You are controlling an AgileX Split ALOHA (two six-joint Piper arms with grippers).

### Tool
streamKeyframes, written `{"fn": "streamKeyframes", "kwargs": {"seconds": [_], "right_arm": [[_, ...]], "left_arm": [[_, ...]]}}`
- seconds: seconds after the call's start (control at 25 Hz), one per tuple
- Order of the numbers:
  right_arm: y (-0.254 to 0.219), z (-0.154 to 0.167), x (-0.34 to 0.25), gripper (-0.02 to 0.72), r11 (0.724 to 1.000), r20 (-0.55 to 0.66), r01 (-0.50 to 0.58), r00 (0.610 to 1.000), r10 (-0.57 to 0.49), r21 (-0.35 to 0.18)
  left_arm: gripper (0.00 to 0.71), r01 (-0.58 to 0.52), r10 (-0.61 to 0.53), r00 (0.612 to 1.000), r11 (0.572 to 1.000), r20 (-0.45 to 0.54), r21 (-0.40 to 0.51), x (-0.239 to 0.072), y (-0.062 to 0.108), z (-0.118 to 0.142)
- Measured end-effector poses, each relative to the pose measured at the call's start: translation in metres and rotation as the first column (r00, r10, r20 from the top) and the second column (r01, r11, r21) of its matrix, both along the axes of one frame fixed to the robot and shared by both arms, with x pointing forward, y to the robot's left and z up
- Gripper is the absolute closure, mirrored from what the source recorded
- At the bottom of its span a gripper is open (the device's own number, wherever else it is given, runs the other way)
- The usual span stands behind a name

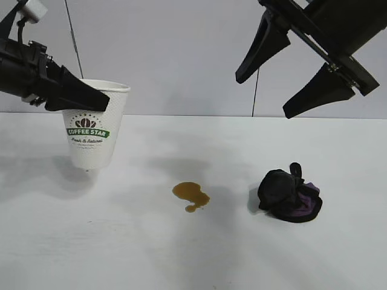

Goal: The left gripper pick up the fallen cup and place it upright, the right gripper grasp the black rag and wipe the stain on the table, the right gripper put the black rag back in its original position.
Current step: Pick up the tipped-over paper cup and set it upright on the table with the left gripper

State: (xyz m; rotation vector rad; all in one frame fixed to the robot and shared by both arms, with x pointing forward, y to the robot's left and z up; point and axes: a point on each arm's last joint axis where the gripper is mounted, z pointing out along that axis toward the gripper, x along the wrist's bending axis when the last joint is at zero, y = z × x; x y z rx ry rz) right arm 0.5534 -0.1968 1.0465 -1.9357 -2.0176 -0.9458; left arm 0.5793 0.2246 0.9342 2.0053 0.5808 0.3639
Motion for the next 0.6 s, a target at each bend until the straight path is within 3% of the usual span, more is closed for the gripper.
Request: {"fn": "streamKeyframes", "kwargs": {"seconds": [0.6], "right_arm": [[0.000,0.000,0.001,0.159,1.000,0.010,0.008,1.000,-0.008,-0.001]], "left_arm": [[0.203,0.010,-0.008,0.999,0.998,-0.033,0.060,-0.016,0.003,-0.024]]}}
